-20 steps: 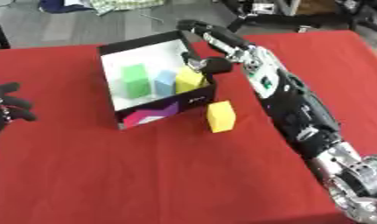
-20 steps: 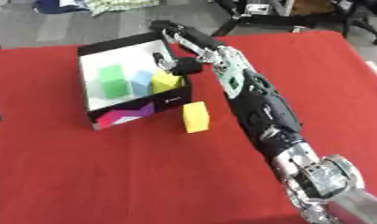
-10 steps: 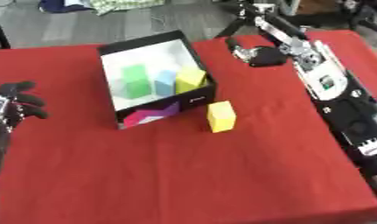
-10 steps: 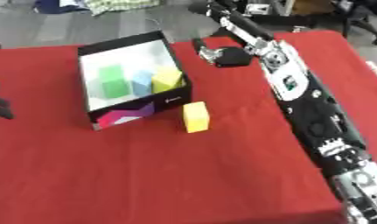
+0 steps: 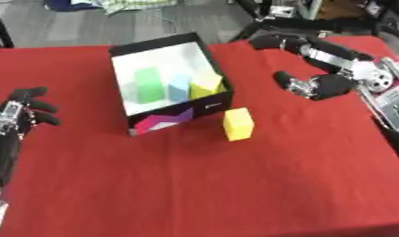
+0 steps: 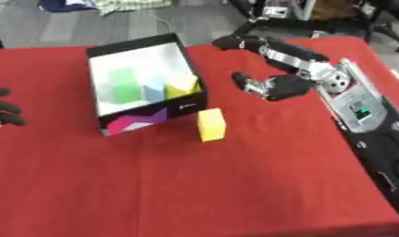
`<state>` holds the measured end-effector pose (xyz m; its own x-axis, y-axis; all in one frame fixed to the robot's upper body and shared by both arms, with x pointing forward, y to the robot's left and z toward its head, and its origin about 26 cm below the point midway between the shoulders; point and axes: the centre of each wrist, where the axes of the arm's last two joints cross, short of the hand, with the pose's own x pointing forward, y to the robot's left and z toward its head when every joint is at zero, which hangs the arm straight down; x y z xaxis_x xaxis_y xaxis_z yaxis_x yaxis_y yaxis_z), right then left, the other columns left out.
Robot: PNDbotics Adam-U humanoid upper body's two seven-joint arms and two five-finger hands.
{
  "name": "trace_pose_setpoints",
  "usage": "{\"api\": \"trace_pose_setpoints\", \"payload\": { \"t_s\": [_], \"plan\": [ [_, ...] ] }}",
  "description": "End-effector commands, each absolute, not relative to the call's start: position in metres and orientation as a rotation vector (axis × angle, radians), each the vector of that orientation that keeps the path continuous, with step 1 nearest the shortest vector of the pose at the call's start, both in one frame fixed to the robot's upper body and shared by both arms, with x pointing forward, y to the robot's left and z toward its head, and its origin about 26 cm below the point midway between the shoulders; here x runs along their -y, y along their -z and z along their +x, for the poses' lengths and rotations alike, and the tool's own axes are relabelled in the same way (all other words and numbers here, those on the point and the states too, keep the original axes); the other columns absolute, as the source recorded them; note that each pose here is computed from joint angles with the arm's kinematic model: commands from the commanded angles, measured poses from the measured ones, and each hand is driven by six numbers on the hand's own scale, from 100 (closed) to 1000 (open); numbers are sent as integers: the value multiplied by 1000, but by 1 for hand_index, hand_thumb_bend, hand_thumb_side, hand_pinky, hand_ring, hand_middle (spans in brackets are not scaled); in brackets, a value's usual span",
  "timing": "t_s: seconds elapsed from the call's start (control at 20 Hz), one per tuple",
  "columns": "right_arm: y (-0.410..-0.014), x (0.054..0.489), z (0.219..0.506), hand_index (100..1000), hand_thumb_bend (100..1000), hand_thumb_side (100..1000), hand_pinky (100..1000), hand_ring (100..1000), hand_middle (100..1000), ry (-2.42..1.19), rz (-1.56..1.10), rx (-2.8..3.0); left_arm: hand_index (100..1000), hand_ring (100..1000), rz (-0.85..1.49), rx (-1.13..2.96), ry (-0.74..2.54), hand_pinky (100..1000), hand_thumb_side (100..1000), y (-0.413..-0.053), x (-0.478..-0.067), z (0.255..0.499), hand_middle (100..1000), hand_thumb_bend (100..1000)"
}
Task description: Pick up objects on the table and place them in the box.
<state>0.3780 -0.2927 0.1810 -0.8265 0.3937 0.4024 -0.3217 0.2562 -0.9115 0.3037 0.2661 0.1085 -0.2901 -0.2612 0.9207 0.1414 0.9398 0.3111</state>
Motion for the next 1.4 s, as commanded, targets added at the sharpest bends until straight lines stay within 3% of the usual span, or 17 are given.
{"api": "trace_pose_setpoints", "payload": {
  "t_s": [0.05,0.25,1.4],
  "plan": [
    [-189,296,376,1000,100,826,1000,969,968,-1735,-70,1901,835,534,110,1840,406,796,948,-114,-270,304,554,148],
    [-176,292,379,1000,100,884,1000,972,970,-1860,-22,1783,834,534,107,1841,406,796,948,-114,-269,304,553,149],
    [-128,274,407,1000,100,950,1000,964,964,-1952,-2,1632,834,535,97,1845,400,796,949,-115,-267,305,550,147]
  ]
}}
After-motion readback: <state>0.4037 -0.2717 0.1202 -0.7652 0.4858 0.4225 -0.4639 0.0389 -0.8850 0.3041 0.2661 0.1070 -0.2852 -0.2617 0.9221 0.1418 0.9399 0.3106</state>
